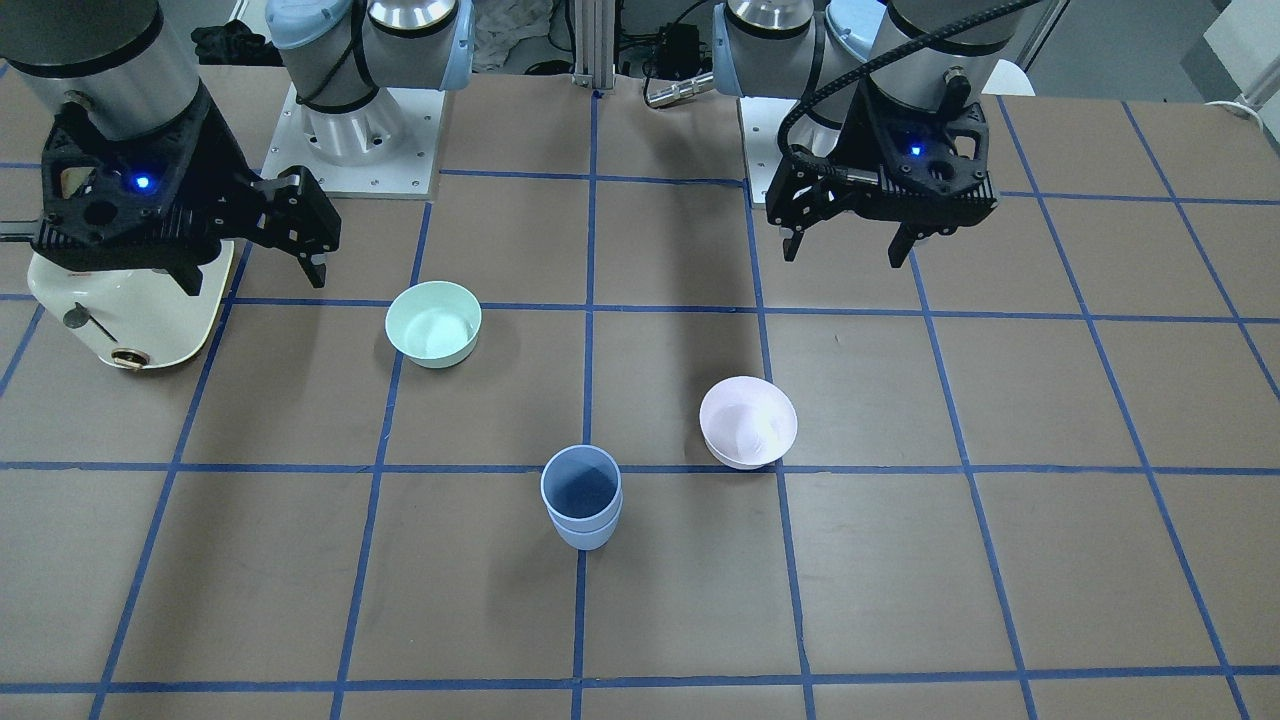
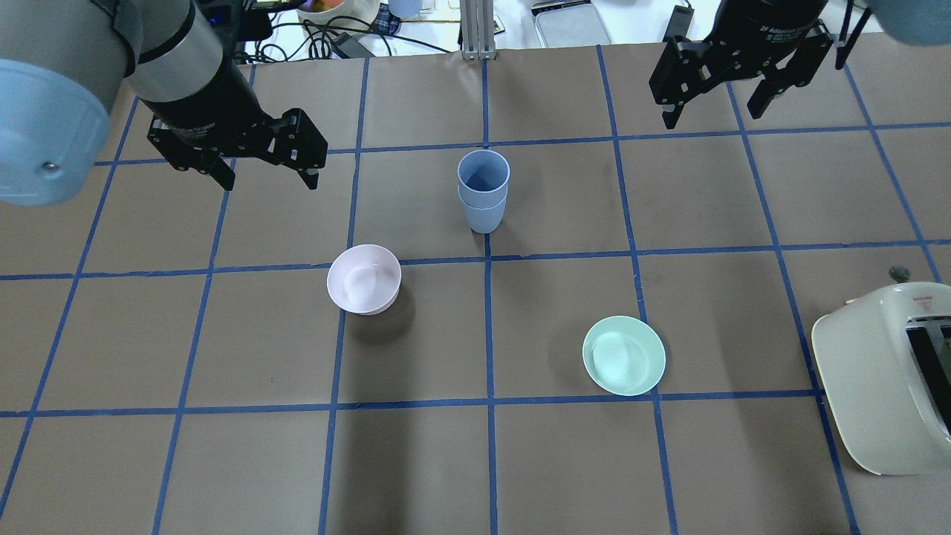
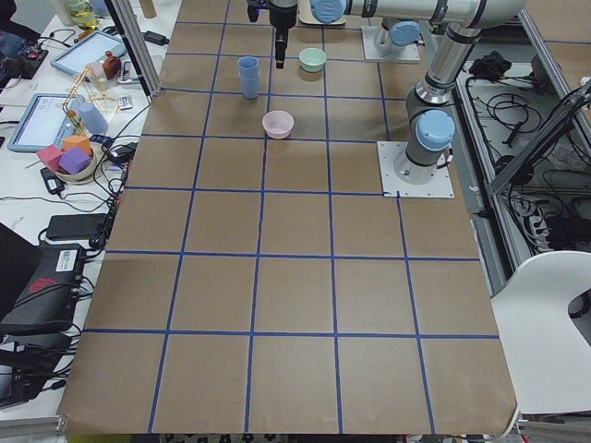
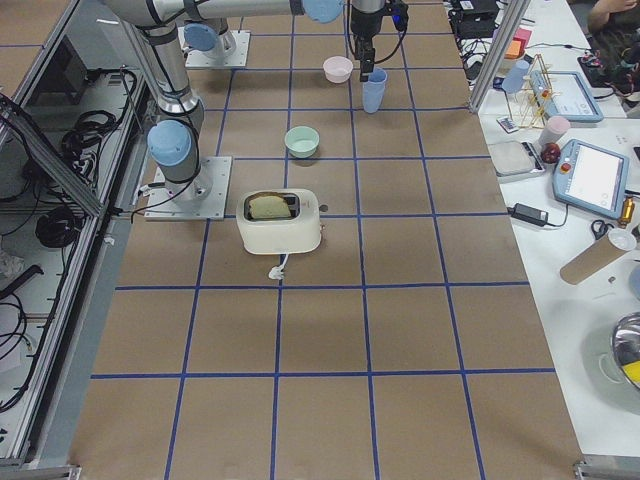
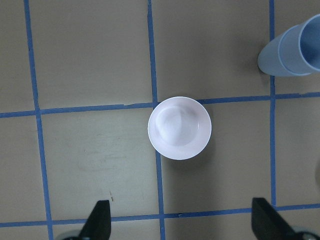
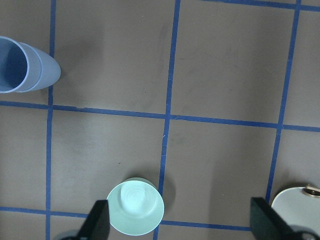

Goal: Stack blue cups with both arms

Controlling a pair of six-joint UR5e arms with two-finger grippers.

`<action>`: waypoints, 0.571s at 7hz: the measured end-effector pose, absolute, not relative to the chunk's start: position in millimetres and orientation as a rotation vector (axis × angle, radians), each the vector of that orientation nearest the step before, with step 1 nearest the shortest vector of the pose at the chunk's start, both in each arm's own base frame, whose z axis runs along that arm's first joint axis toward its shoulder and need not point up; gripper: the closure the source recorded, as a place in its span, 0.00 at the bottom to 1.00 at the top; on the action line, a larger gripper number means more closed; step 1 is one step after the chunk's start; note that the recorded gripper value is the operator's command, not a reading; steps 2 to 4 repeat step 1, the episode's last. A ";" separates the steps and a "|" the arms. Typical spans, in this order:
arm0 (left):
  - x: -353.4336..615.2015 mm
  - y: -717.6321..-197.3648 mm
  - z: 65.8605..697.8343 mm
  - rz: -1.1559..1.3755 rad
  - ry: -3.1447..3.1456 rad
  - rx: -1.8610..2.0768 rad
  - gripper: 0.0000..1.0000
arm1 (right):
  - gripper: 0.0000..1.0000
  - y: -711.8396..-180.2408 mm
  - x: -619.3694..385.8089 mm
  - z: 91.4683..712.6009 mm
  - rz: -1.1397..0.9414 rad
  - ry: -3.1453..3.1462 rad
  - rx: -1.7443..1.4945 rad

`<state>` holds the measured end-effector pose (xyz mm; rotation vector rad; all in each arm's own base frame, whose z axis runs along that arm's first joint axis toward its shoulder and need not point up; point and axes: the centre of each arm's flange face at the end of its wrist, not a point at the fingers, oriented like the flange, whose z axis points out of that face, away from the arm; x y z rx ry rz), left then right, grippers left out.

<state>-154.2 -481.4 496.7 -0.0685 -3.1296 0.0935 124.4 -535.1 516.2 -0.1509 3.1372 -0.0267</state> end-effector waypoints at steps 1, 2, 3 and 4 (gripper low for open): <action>-154.2 -481.4 496.6 0.093 -3.130 -0.069 0.00 | 0.00 -534.9 124.3 516.4 -0.027 3.137 -0.150; -154.2 -481.4 496.6 0.093 -3.130 -0.069 0.00 | 0.00 -534.9 124.3 516.4 -0.027 3.137 -0.150; -154.2 -481.4 496.6 0.093 -3.130 -0.069 0.00 | 0.00 -534.9 124.3 516.4 -0.027 3.137 -0.150; -154.2 -481.4 496.6 0.093 -3.130 -0.069 0.00 | 0.00 -534.9 124.3 516.4 -0.027 3.137 -0.150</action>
